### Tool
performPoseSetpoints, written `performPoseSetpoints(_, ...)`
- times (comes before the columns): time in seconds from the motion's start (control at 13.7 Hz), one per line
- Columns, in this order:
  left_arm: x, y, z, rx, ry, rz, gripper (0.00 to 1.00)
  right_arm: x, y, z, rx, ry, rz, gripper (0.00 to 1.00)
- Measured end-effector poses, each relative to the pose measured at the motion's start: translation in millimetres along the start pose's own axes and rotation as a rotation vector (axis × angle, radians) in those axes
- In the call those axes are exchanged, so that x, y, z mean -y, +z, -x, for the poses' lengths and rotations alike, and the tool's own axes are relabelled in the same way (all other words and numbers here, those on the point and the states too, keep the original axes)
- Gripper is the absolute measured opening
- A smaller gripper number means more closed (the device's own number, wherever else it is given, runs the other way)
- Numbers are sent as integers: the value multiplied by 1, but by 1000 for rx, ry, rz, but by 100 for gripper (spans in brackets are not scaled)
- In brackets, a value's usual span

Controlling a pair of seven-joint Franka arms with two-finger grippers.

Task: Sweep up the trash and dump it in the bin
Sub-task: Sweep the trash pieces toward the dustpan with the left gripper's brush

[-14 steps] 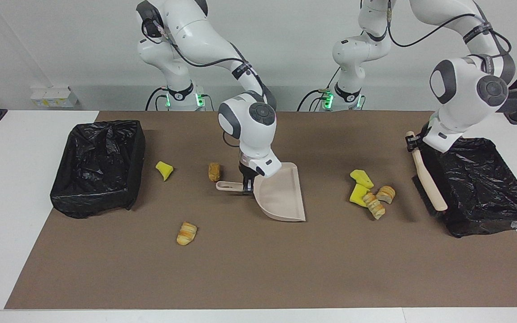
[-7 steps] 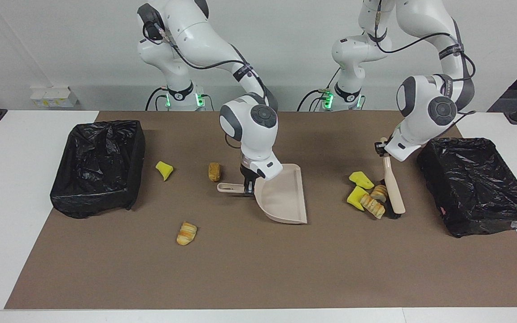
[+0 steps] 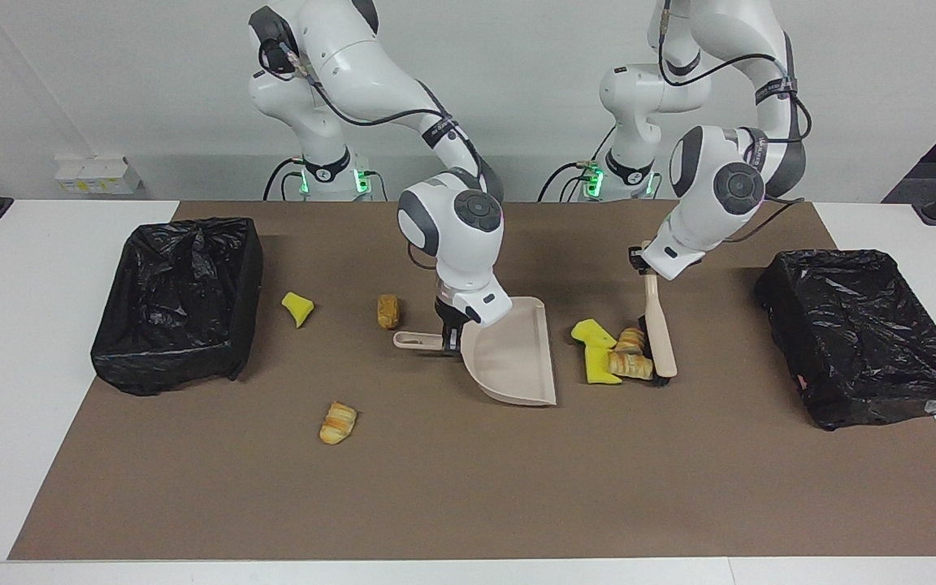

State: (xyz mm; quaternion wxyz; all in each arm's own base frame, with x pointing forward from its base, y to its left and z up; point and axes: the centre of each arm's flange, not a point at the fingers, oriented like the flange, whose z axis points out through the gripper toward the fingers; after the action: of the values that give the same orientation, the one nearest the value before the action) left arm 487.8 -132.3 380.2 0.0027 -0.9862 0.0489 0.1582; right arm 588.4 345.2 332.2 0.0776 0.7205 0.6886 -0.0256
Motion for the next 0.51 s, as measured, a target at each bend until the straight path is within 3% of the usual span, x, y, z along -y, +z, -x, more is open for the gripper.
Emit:
performPoseSetpoints(0.29,-27,-12,5,-8,14,34,26,0,0,-1,-2,13,1,33)
performPoseSetpoints(0.51,-23,-49,9,-13,9,42,26,0,0,-1,-2,17,1,33)
